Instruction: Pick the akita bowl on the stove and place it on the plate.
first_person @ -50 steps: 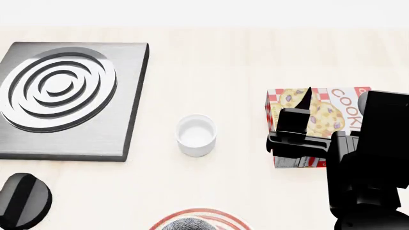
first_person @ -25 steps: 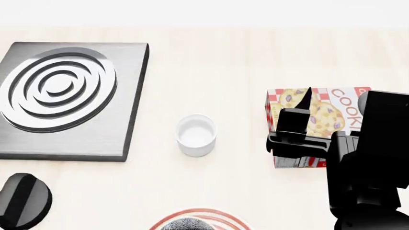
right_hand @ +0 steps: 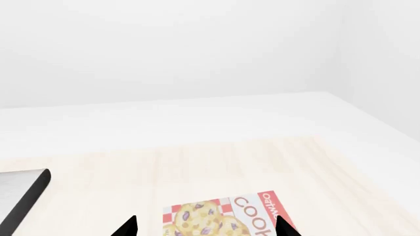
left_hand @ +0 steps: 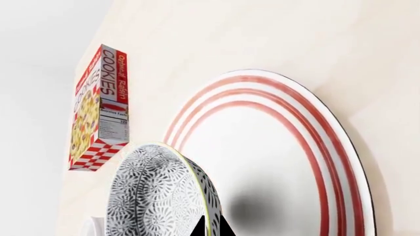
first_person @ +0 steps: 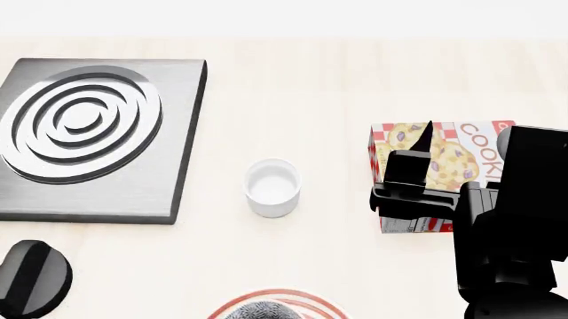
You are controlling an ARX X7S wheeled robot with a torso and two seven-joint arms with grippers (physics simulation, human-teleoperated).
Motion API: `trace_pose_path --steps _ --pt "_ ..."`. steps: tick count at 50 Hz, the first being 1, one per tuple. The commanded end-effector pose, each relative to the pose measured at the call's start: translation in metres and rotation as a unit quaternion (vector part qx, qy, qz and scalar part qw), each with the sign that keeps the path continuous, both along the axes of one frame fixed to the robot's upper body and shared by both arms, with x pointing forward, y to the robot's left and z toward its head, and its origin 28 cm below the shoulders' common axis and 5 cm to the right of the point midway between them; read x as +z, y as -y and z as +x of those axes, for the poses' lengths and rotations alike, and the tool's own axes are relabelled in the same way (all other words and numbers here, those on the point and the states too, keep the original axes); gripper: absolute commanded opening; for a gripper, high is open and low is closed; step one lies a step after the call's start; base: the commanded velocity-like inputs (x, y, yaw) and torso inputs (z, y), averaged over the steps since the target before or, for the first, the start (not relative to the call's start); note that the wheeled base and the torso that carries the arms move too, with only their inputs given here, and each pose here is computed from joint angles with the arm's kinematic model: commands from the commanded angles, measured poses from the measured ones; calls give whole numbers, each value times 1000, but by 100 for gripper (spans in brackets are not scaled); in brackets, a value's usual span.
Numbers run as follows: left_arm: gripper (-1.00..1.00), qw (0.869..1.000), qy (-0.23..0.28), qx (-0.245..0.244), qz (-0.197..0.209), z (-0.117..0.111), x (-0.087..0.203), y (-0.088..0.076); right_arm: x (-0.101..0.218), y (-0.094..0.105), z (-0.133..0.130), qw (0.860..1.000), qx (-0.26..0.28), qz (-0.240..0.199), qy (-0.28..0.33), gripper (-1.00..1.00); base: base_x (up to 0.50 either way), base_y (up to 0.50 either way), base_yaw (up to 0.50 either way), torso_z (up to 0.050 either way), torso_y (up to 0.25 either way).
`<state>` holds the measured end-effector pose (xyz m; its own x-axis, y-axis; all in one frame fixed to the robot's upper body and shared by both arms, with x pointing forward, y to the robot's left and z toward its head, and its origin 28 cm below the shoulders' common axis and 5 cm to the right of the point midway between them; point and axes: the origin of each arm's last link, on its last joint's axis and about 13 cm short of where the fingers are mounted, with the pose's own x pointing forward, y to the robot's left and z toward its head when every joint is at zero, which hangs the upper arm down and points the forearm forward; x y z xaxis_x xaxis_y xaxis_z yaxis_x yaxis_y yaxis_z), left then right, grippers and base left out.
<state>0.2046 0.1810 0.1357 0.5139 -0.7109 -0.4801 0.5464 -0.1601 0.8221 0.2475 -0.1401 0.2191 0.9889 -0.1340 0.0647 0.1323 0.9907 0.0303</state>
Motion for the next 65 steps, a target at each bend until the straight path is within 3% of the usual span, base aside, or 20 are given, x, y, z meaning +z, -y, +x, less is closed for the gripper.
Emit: trace_pose_path --steps 1,61,62,65 --pt "-100 999 27 -9 -22 3 8 9 0 1 1 1000 -2 11 5 100 0 0 0 0 0" --pt "-100 999 29 -11 -15 -3 -2 10 0 1 1 1000 -2 11 5 100 0 0 0 0 0" --pt "100 999 29 -9 -16 -3 -1 10 0 1 1 1000 -2 11 5 100 0 0 0 0 0" --pt "100 999 34 -9 -16 -3 -1 10 0 1 1 1000 -2 11 5 100 0 0 0 0 0"
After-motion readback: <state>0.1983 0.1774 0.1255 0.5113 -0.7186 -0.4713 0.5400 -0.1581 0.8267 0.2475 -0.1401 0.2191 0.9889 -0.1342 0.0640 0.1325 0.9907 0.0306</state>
